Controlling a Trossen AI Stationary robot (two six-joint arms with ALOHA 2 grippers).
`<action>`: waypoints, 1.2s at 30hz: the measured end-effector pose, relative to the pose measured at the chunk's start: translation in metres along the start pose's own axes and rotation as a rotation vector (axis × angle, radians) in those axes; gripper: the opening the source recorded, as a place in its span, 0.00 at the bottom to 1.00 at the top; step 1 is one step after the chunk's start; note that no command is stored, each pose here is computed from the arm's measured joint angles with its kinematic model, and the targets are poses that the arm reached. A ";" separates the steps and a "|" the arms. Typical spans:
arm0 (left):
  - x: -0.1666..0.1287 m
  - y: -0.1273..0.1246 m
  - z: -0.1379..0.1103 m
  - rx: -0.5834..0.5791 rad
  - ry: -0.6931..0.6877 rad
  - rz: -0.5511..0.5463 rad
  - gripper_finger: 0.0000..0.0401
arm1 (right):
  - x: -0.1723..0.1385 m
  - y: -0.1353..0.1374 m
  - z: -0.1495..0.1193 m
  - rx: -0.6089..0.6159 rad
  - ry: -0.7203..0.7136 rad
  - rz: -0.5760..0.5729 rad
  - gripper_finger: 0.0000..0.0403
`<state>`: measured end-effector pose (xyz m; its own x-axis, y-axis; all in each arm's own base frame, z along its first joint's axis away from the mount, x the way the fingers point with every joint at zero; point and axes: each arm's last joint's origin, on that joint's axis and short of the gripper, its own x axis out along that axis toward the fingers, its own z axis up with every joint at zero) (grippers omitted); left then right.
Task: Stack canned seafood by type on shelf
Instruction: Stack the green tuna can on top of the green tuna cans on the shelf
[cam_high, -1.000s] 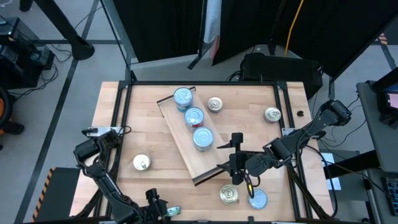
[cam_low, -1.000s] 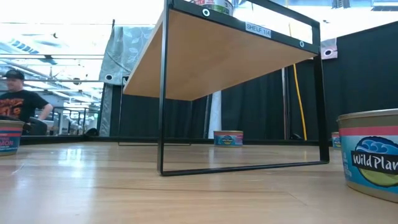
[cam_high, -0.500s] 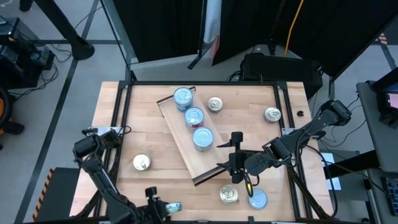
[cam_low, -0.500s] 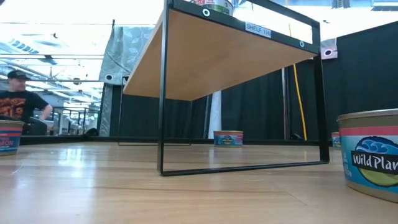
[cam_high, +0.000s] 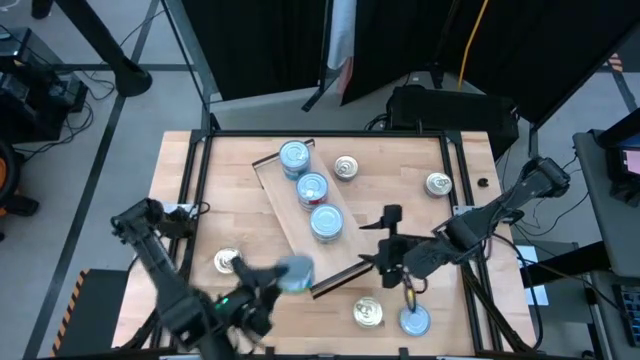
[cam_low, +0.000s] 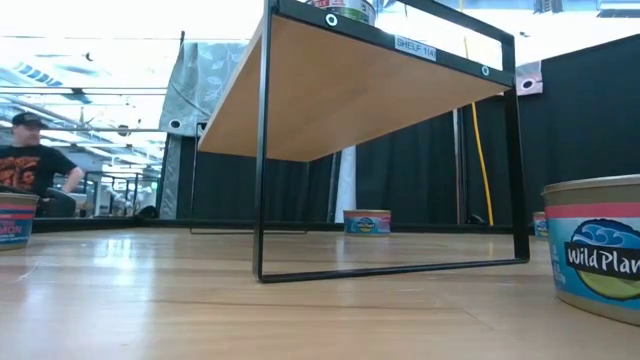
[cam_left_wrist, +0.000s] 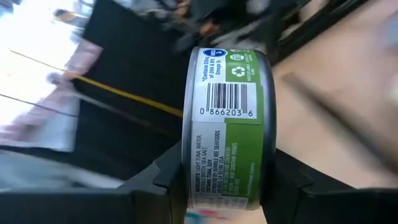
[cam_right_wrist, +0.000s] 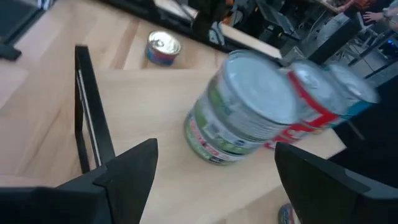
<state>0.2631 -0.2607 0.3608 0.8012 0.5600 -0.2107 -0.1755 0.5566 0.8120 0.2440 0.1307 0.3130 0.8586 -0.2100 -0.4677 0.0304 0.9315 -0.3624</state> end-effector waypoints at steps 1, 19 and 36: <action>0.010 0.005 0.001 0.049 0.021 0.032 0.37 | -0.007 -0.003 0.001 0.013 -0.009 -0.005 0.78; 0.138 0.061 -0.023 0.265 0.302 -0.165 0.38 | -0.078 -0.048 -0.023 0.137 0.051 0.029 0.78; 0.150 0.060 -0.028 0.231 0.302 -0.300 0.38 | -0.078 -0.047 -0.027 0.116 0.086 0.026 0.78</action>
<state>0.3571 -0.1260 0.3628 0.5895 0.5678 -0.5746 0.1966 0.5891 0.7838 0.1613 0.0948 0.3447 0.8131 -0.2053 -0.5447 0.0718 0.9640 -0.2562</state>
